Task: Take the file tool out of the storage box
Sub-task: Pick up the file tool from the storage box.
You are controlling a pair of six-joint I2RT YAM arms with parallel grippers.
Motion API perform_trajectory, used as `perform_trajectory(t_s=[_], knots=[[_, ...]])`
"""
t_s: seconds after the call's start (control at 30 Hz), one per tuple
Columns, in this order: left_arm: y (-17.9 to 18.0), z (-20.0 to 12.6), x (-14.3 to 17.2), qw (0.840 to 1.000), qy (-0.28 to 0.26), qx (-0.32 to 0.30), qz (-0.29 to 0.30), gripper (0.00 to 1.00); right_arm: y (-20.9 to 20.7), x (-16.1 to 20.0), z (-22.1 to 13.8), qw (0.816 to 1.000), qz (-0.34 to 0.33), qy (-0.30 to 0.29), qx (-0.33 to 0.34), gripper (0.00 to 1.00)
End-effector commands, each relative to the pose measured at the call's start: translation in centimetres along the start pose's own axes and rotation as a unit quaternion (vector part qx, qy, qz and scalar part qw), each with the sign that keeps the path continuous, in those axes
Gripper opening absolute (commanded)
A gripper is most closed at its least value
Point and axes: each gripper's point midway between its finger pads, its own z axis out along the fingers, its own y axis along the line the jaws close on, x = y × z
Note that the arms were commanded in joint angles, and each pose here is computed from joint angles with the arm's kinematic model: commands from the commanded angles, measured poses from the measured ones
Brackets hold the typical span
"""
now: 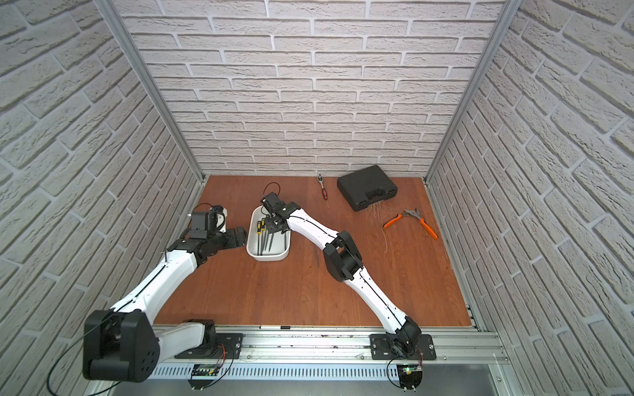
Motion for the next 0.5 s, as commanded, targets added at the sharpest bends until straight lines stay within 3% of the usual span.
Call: perform_trajectory(t_s=[0.0, 0.47], knots=[[0.4, -0.3, -0.3, 1.0, -0.012, -0.006, 0.0, 0.99, -0.1, 0.8, 0.8, 1.0, 0.0, 0.01, 0.01, 0.32], [0.4, -0.5, -0.4, 1.0, -0.01, -0.007, 0.004, 0.98, -0.2, 3.1, 2.0, 0.998, -0.007, 0.041, 0.036, 0.26]])
